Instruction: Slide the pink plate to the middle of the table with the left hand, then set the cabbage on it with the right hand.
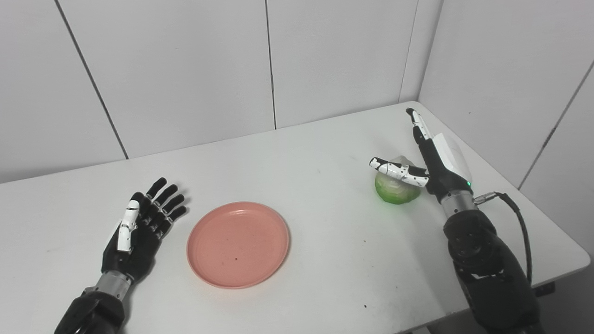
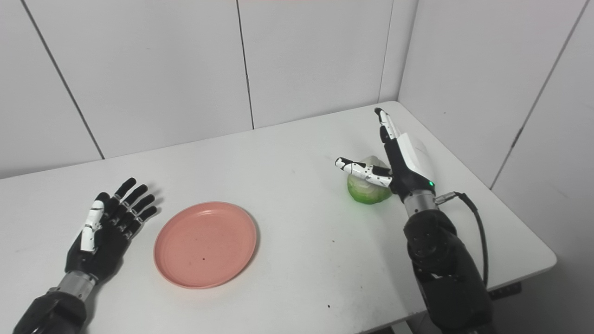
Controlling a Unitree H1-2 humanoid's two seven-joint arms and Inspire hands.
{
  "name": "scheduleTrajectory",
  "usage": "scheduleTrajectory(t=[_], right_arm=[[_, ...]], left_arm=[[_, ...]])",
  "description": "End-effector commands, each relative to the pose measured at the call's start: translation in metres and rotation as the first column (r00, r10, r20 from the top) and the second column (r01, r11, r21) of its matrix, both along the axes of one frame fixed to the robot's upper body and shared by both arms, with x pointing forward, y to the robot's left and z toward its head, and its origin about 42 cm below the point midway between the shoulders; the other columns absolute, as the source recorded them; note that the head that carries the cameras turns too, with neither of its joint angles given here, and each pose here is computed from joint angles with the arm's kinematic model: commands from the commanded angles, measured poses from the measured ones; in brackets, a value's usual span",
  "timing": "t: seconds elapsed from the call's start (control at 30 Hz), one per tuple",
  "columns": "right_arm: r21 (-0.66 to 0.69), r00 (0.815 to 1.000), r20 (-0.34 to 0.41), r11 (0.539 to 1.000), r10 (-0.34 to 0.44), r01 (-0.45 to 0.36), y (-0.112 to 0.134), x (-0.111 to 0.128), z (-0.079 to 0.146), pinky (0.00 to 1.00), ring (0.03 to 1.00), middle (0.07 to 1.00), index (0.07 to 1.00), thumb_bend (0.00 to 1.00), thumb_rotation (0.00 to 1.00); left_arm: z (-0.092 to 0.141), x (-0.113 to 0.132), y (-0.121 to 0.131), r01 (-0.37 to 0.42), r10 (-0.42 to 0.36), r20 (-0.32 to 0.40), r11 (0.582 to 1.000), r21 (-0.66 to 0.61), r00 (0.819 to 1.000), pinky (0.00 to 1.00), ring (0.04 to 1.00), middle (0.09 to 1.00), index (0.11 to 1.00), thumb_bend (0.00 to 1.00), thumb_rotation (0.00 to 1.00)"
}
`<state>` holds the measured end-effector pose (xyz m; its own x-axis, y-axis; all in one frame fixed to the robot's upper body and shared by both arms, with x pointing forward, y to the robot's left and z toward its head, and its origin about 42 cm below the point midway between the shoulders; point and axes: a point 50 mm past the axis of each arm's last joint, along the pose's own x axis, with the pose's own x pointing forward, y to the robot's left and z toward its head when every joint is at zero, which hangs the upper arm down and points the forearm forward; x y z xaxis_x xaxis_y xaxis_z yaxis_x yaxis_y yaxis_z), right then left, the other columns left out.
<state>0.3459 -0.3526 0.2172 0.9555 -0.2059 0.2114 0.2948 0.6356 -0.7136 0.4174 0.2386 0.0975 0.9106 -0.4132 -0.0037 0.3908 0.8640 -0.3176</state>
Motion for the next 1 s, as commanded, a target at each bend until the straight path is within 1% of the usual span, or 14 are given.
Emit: scheduleTrajectory(t=[0.0,0.1,0.2,0.3,0.5,0.6,0.7,0.77,0.97], right_arm=[[-0.039,0.999,0.047,0.999,-0.021,0.023,-0.004,0.007,0.017,0.83,0.963,1.000,1.000,1.00,0.71],[-0.050,0.999,0.033,0.998,-0.027,0.028,-0.005,0.009,0.013,0.80,0.948,1.000,1.000,1.00,0.71],[-0.048,0.999,-0.002,0.998,-0.033,0.033,-0.006,0.012,0.008,0.78,0.953,1.000,1.000,1.00,0.71],[-0.042,0.999,-0.016,0.998,-0.040,0.039,-0.007,0.014,0.004,0.77,0.962,1.000,1.000,1.00,0.70],[-0.026,0.998,-0.034,0.999,-0.048,0.047,-0.007,0.017,-0.001,0.82,0.997,1.000,1.000,1.00,0.67],[-0.013,0.997,-0.053,0.998,-0.057,0.056,-0.007,0.019,-0.003,0.83,1.000,1.000,1.000,1.00,0.66],[-0.013,0.996,-0.056,0.998,-0.066,0.065,-0.009,0.020,-0.008,0.84,1.000,1.000,1.000,1.00,0.64],[-0.018,0.996,-0.059,0.997,-0.071,0.070,-0.009,0.021,-0.010,0.86,1.000,1.000,1.000,1.00,0.64],[-0.022,0.993,-0.077,0.996,-0.091,0.090,-0.011,0.024,-0.014,0.87,1.000,1.000,1.000,1.00,0.64]], left_arm=[[-0.051,-0.034,0.020,-0.029,0.038,-0.180,0.998,0.053,0.983,0.86,0.880,0.904,0.891,0.50,0.90],[-0.051,-0.034,0.020,-0.025,0.036,-0.178,0.998,0.064,0.983,0.85,0.874,0.897,0.887,0.50,0.91],[-0.051,-0.034,0.021,-0.023,0.033,-0.179,0.998,0.054,0.983,0.86,0.878,0.901,0.890,0.50,0.90],[-0.051,-0.034,0.021,-0.024,0.033,-0.180,0.998,0.051,0.983,0.86,0.880,0.904,0.891,0.50,0.90],[-0.051,-0.034,0.023,-0.019,0.028,-0.179,0.998,0.053,0.984,0.86,0.880,0.905,0.893,0.50,0.90],[-0.051,-0.034,0.023,-0.018,0.027,-0.179,0.998,0.054,0.983,0.86,0.880,0.903,0.892,0.50,0.90],[-0.051,-0.034,0.024,-0.016,0.025,-0.179,0.999,0.050,0.984,0.86,0.882,0.907,0.895,0.50,0.91],[-0.051,-0.035,0.024,-0.015,0.023,-0.178,0.999,0.052,0.984,0.87,0.885,0.910,0.898,0.50,0.91],[-0.051,-0.034,0.025,-0.014,0.023,-0.179,0.999,0.052,0.984,0.86,0.881,0.904,0.893,0.50,0.90]])
